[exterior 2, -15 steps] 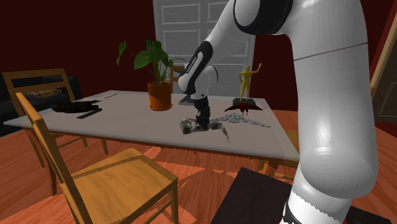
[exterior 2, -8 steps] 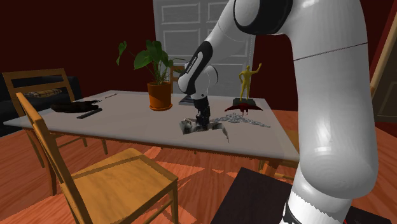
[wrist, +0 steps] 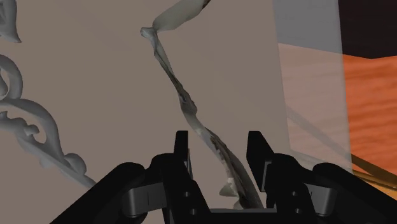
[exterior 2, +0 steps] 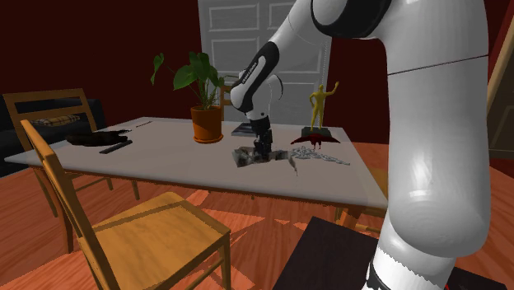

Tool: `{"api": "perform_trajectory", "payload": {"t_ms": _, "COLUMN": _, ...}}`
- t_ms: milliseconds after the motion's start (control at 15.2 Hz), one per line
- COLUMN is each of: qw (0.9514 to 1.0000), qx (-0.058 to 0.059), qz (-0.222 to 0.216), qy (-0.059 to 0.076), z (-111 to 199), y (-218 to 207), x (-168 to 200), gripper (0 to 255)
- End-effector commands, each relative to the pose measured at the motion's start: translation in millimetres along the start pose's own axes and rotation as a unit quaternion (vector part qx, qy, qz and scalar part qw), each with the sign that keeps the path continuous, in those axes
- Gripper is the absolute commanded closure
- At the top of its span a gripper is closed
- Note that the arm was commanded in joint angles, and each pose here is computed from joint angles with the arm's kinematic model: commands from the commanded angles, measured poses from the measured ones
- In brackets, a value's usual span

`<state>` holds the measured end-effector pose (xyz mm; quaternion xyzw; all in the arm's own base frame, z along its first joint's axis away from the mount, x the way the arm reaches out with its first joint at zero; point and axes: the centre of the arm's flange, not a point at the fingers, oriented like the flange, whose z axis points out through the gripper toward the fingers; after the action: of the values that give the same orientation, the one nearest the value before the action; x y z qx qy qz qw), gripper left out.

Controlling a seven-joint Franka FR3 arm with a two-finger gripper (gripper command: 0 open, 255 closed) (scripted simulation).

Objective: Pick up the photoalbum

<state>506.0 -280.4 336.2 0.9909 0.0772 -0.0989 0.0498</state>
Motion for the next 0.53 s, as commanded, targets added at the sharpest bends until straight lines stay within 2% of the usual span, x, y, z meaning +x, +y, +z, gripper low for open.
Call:
{"api": "perform_trajectory", "payload": {"t_ms": 0, "qw": 1.0, "qx": 0.0, "qz": 0.0, "qy": 0.0, "z": -11.6, "y": 1.6, "x": -1.3, "gripper": 255}}
{"api": "perform_trajectory", "payload": {"t_ms": 462, "qw": 1.0, "qx": 0.0, "qz": 0.0, "qy": 0.0, "z": -43.3, "y": 4.3, "x": -8.0, "gripper": 255}}
